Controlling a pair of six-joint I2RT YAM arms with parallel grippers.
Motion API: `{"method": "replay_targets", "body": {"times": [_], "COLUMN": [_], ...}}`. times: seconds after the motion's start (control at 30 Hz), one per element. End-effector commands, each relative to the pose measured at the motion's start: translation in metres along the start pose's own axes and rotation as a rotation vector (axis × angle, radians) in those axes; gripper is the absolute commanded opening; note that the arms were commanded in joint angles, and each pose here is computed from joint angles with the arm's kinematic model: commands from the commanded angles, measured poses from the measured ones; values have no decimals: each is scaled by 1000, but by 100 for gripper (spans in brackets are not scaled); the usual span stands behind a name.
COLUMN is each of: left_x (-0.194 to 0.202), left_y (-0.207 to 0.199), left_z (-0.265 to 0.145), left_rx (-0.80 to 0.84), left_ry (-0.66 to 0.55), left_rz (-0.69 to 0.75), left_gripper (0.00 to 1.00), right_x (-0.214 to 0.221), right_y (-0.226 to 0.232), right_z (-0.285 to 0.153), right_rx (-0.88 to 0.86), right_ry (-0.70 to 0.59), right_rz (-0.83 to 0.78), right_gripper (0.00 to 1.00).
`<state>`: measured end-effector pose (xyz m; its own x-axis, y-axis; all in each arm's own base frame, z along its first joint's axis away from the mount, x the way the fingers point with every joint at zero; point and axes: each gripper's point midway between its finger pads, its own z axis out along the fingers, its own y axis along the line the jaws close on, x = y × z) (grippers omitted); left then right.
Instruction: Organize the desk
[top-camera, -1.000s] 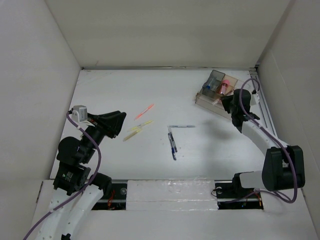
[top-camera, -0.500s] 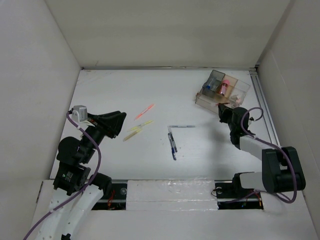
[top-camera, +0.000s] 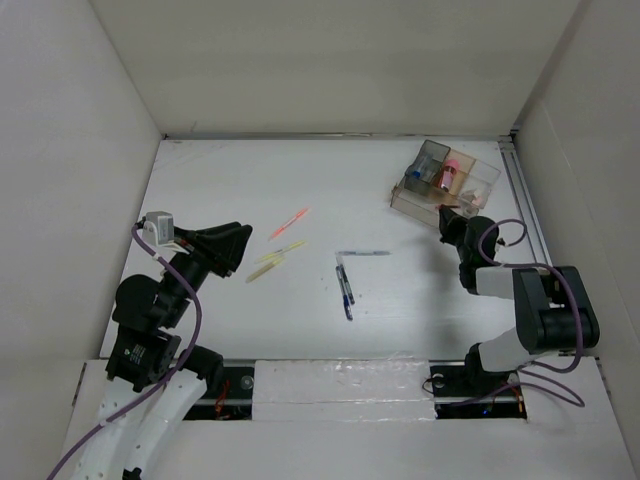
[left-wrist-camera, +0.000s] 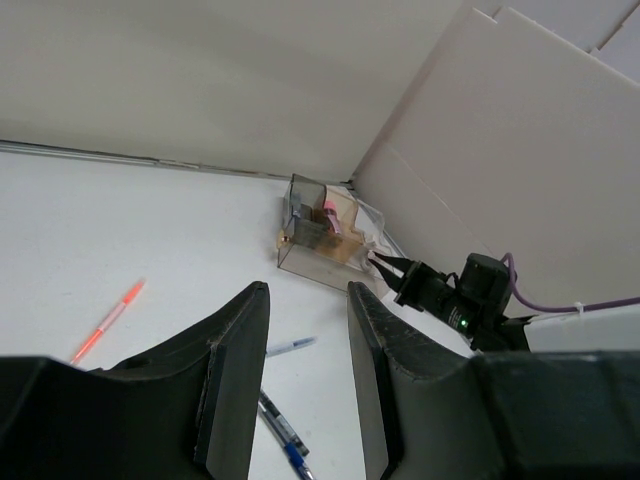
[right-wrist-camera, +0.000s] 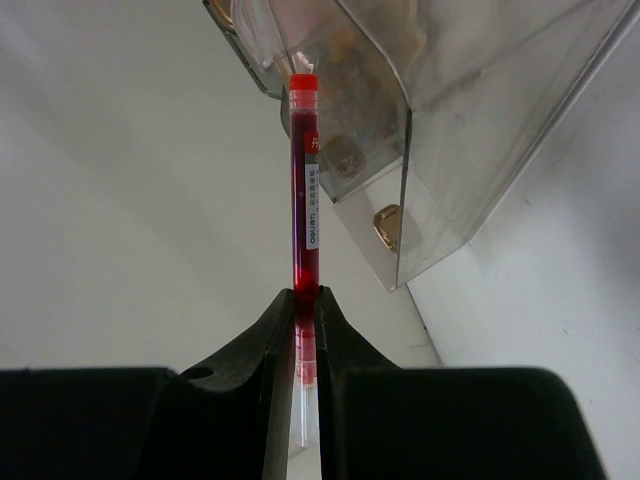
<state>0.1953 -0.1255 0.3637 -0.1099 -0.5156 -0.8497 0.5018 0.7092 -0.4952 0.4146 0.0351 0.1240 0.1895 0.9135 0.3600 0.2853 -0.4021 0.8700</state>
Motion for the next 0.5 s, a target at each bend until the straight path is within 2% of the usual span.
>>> {"method": "replay_targets", "body": {"times": [0.0, 0.2, 0.47], "left_x": [-19, -19, -18], "left_y": [-13, -12, -11], "left_z": [-3, -3, -3], "left_rx": [44, 39, 39], "left_ry": [-62, -61, -57], "left_rz": [23, 24, 24], "left_gripper": [33, 33, 33], "right_x": [5, -12, -17], "right_y": [46, 40, 48], "right_z": [-3, 6, 7], "right_rx": [-114, -83, -111], "right_ry": [28, -3, -8], "right_rz": [156, 160, 154], "right_gripper": [9, 12, 29]}}
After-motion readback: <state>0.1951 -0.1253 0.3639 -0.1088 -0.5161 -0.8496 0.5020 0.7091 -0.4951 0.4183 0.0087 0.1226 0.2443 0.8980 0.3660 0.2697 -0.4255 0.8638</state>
